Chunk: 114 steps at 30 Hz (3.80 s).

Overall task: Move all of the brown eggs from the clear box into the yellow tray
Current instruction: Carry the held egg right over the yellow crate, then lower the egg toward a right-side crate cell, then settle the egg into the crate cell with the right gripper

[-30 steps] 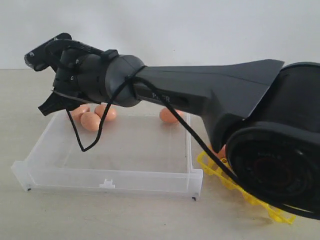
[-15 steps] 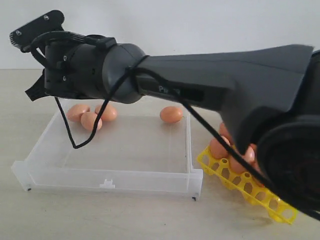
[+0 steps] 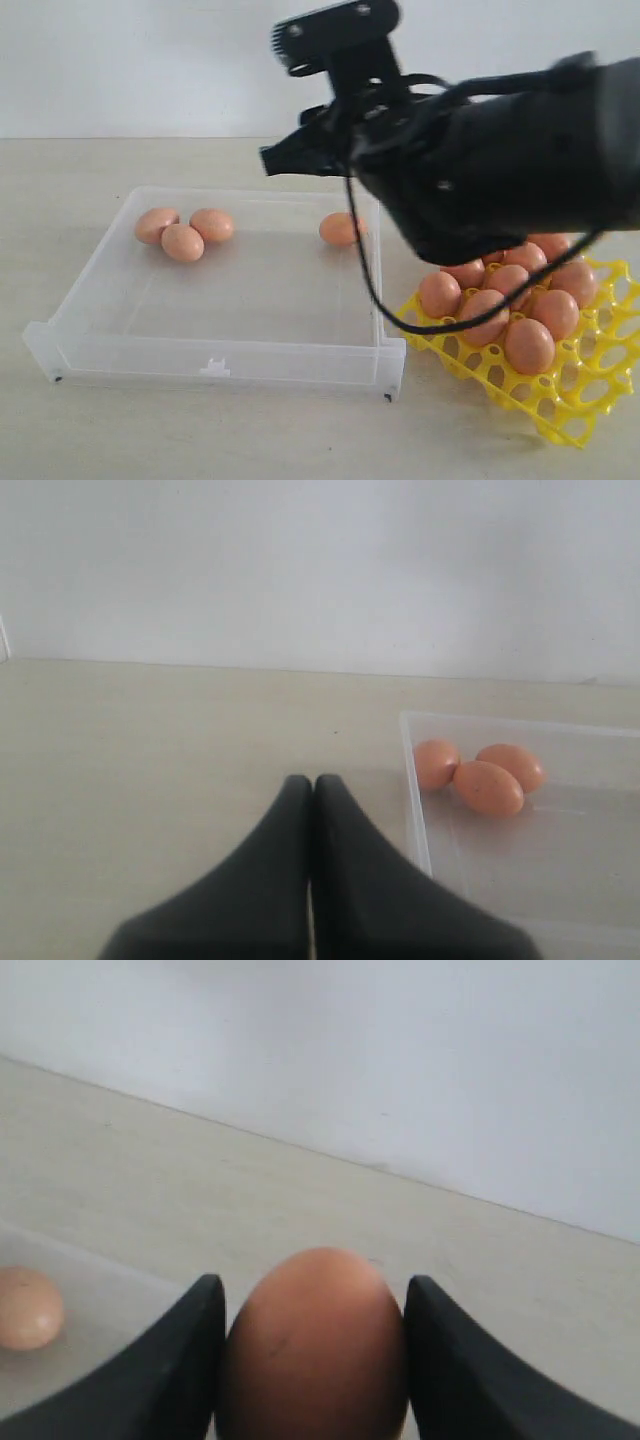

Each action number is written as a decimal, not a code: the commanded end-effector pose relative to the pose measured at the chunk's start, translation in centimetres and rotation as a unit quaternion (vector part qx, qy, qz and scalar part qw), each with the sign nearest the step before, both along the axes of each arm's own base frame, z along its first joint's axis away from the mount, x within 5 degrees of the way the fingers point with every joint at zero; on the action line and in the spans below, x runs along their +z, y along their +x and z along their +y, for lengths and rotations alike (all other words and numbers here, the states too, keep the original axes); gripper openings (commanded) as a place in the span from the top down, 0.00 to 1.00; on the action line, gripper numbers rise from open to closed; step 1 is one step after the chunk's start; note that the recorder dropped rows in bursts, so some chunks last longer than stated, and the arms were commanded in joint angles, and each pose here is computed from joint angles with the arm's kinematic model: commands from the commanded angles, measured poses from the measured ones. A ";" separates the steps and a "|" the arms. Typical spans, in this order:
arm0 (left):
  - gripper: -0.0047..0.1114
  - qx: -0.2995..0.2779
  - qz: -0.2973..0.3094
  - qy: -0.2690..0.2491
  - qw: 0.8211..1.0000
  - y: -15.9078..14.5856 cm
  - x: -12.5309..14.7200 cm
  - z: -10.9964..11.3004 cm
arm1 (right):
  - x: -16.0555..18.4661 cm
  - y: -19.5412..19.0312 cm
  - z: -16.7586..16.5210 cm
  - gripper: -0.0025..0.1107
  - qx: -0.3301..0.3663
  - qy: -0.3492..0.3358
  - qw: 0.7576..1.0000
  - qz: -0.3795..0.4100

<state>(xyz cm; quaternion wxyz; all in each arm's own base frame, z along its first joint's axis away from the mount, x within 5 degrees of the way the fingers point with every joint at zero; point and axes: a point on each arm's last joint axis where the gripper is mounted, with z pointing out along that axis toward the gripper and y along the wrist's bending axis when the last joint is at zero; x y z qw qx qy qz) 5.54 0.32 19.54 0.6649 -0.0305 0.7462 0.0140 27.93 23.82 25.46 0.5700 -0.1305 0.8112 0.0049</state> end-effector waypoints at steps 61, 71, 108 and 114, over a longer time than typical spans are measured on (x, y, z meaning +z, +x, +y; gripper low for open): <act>1.00 0.000 0.000 0.002 1.000 0.0 -0.1 0.0 | -9.0 2.4 -20.3 0.97 -0.203 -0.035 0.962 0.181; 1.00 0.000 0.000 0.002 1.000 0.0 -0.1 0.0 | -8.1 3.1 -20.7 0.97 -0.224 -0.044 0.961 0.155; 1.00 0.000 0.000 0.002 1.000 0.0 -0.1 0.0 | -11.0 3.5 -20.6 0.97 -0.227 -0.056 0.952 0.196; 1.00 0.000 0.000 0.002 1.000 0.0 -0.1 0.0 | -11.1 3.4 -20.2 0.97 -0.208 -0.048 0.955 0.206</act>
